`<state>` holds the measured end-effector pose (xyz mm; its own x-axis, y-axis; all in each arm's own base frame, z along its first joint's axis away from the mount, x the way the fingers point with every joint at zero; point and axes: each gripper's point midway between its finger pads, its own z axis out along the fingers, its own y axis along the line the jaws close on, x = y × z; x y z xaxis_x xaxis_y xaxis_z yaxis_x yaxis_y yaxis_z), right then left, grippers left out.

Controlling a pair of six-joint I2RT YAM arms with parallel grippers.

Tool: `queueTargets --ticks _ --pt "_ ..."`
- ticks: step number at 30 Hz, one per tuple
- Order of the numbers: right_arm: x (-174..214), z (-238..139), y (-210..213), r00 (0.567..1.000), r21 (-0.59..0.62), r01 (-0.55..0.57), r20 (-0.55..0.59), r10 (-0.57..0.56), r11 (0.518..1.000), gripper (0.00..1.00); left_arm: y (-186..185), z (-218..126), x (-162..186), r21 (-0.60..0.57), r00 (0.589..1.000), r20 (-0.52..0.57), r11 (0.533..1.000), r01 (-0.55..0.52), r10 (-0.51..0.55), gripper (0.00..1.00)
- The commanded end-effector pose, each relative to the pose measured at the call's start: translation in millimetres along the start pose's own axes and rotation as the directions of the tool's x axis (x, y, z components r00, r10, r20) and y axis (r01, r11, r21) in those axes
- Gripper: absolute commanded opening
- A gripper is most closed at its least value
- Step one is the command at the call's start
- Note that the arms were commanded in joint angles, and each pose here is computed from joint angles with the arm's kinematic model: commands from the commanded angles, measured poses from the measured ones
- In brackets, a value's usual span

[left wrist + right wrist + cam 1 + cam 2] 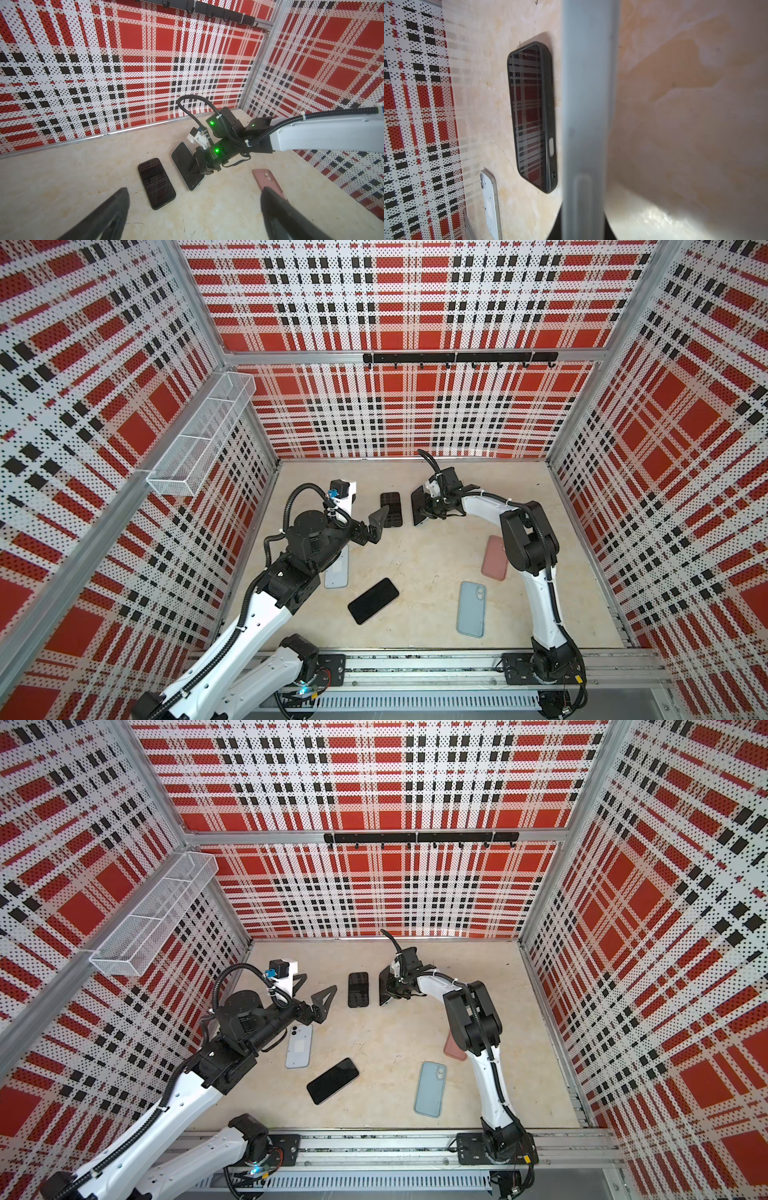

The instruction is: Put the phone into the phone case

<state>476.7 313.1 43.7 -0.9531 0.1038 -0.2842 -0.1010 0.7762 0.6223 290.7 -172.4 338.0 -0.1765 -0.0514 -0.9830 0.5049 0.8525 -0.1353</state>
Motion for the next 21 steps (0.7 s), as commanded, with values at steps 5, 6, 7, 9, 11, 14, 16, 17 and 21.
queueTargets --ticks 5,6,7,9,11,14,16,17,21 --pt "-10 3 11 0.999 -0.029 0.031 0.018 -0.030 0.999 0.14 -4 3 -1 0.023 1.000 0.007 1.000 0.001 -0.001 0.99" --pt "-10 4 10 0.999 -0.021 0.035 0.019 -0.034 0.999 0.16 -4 3 -1 0.024 1.000 0.007 1.000 0.002 -0.002 0.99" --pt "-10 3 9 0.999 -0.016 0.034 0.021 -0.034 0.999 0.19 -5 2 -2 0.026 1.000 0.009 1.000 0.002 -0.002 1.00" --pt "-10 4 8 0.999 -0.008 0.034 0.023 -0.034 0.999 0.23 -5 2 -3 0.027 1.000 0.011 1.000 0.003 -0.003 1.00" --pt "-10 4 6 0.999 -0.002 0.032 0.025 -0.032 0.999 0.25 -5 1 -3 0.027 1.000 0.013 1.000 0.003 -0.003 0.99" --pt "-11 3 3 0.999 0.017 0.030 0.035 -0.031 0.999 0.29 -5 0 -3 0.026 1.000 0.016 1.000 0.002 -0.003 0.99" --pt "-12 1 0 0.998 0.039 0.029 0.046 -0.031 0.999 0.32 -4 -2 -4 0.021 1.000 0.021 1.000 0.002 -0.003 1.00" --pt "-13 -1 -2 0.998 0.049 0.027 0.054 -0.030 0.998 0.33 -4 -2 -4 0.020 1.000 0.021 1.000 0.002 -0.002 0.99" --pt "-17 -11 -8 0.994 0.100 0.019 0.102 -0.029 0.995 0.36 2 -5 -7 -0.013 0.999 0.035 1.000 0.003 -0.002 0.99"
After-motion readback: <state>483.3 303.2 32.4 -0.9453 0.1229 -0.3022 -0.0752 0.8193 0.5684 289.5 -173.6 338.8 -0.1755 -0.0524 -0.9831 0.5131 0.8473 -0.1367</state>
